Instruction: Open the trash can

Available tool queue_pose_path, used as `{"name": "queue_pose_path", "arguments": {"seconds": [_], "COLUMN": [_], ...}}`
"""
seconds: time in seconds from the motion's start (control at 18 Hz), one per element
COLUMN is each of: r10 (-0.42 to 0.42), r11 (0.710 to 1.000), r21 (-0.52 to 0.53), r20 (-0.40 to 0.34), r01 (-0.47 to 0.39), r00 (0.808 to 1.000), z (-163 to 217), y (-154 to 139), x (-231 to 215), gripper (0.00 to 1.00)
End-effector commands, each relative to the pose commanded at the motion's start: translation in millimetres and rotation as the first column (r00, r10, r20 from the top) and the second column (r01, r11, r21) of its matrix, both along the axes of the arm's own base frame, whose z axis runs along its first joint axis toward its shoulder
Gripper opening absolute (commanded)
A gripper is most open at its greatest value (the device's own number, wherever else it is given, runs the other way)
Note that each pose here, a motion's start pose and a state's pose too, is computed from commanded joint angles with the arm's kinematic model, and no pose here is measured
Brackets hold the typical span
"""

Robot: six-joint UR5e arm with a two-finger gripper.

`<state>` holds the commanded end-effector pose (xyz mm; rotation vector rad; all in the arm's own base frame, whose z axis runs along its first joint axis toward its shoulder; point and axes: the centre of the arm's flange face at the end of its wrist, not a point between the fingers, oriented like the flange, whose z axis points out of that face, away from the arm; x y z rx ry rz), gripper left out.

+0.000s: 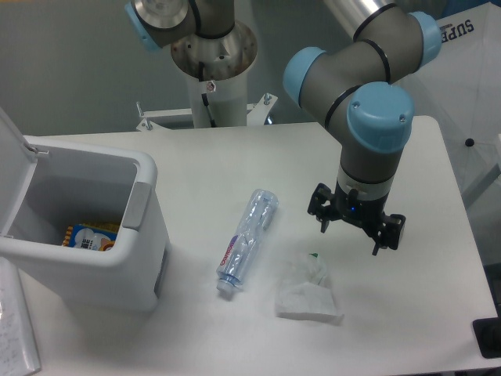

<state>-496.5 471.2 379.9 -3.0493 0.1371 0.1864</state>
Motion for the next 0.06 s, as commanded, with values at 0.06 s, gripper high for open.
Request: {"name": "queue_pose_path", "arguments": {"seconds": [0.06], "r10": [0.001], "r11": [1.000], "r21": [-0.005], "r20": [-0.003], "r01": [-0.001], "r00": [1.000], "z": [0.0], "y": [-0.5], "x": [-0.3], "gripper": [1.00]}}
